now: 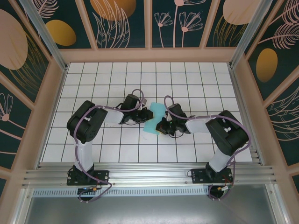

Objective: Fold a paper plane with a square sheet of paper (pick it up from the middle)
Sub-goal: Fold the triangle a second time at the center of the table.

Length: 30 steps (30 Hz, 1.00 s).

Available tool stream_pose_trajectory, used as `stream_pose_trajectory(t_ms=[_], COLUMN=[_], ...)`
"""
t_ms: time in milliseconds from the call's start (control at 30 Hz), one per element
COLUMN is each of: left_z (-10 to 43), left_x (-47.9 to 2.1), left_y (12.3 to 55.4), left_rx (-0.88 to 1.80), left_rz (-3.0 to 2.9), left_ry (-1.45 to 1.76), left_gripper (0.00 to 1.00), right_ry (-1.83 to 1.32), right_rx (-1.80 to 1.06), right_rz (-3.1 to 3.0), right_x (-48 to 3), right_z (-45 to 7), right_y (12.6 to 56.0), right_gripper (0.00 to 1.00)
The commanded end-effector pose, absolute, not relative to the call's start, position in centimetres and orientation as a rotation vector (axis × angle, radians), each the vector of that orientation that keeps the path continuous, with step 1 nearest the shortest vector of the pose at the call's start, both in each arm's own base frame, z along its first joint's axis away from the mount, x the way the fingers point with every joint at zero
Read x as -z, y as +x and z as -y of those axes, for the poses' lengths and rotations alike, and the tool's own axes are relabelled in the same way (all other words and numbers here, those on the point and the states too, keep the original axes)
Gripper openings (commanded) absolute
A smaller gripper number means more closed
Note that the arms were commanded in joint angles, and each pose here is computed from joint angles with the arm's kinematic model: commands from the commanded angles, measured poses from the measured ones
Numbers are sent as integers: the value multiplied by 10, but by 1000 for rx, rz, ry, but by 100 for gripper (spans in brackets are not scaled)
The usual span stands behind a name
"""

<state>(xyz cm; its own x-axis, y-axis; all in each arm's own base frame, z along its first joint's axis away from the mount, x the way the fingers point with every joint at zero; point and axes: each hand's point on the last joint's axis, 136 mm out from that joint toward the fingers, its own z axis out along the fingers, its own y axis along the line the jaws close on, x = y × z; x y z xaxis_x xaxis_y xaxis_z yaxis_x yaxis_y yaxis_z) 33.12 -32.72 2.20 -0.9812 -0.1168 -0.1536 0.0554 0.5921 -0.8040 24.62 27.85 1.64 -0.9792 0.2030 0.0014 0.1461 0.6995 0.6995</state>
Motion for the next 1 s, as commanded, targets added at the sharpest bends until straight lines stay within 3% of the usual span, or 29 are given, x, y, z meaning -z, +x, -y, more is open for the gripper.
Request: stream_pose_trajectory(t_ms=[0,200,467,667,967], left_z=[313,310,310,308,305], left_x=[10,16,14,16,19], left_y=[322,321,323,323,324], left_rx=[1215,1187,1178,1165,1138], left_rz=[-2718,-2735,-2732,-2736,-2744], left_ry=[-90,-90,-89,-105,-121], left_gripper=[18,18,18,18,16], right_ry=[308,241,251,297,260], right_rx=[-1062,-1155,-1123,-1062,-1099], right_rz=[-2898,-2804,-2829,-2921,-2902], right_x=[-13,-46,-27,5,-15], right_z=[-272,-292,-302,-292,-287], right_y=[236,256,273,257,241], right_gripper=[5,6,6,6,9])
